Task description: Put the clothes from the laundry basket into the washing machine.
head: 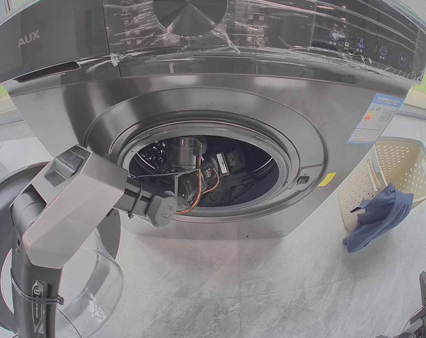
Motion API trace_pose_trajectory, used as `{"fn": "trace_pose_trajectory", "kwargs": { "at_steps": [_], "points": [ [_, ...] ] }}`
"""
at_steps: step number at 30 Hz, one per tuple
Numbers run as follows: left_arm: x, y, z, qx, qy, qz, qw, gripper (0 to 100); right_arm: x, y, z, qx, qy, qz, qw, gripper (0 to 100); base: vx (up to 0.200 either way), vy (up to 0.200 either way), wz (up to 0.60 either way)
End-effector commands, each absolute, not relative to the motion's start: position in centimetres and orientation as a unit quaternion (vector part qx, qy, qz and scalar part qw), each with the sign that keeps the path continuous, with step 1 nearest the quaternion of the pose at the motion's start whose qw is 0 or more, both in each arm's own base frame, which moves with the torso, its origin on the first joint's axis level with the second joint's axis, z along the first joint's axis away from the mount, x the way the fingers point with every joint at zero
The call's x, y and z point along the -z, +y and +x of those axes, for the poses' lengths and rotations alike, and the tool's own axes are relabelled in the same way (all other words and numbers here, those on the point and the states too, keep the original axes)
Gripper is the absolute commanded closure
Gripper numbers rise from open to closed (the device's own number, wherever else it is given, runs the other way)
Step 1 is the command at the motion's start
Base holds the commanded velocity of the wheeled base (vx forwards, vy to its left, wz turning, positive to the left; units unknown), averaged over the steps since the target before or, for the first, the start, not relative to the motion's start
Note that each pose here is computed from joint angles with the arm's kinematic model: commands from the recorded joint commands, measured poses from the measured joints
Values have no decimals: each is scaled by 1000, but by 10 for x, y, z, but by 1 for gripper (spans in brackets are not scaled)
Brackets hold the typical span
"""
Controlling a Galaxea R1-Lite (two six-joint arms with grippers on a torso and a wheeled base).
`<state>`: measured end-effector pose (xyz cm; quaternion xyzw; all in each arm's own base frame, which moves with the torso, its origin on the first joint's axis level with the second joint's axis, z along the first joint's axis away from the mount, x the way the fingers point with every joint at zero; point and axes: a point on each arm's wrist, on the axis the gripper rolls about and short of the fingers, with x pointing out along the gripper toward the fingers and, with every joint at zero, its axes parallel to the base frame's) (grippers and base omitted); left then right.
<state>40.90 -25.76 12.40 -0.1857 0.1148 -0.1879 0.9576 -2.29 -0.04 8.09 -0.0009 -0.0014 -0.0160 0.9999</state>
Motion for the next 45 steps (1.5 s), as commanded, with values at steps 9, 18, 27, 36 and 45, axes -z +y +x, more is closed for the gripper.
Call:
{"fn": "trace_pose_trajectory", "kwargs": {
  "at_steps": [9, 18, 27, 36, 45],
  "points": [
    [-106, -253, 379, 192, 167, -157, 954, 0, -76, 0, -23, 16, 1, -2, 1000, 100, 0, 0, 0],
    [-87, -250, 372, 195, 191, -112, 955, 0, -76, 0, -23, 16, 1, -2, 1000, 100, 0, 0, 0],
    [-85, -254, 391, 195, 177, -105, 959, 100, -76, 0, -23, 16, 0, -2, 1000, 100, 0, 0, 0],
    [-126, -267, 414, 201, 95, -164, 961, 100, -76, 0, -23, 16, 0, -2, 1000, 100, 0, 0, 0],
    [-135, -274, 445, 179, 8, -197, 964, 100, -76, 0, -23, 16, 0, -2, 1000, 100, 0, 0, 0]
  ]
}}
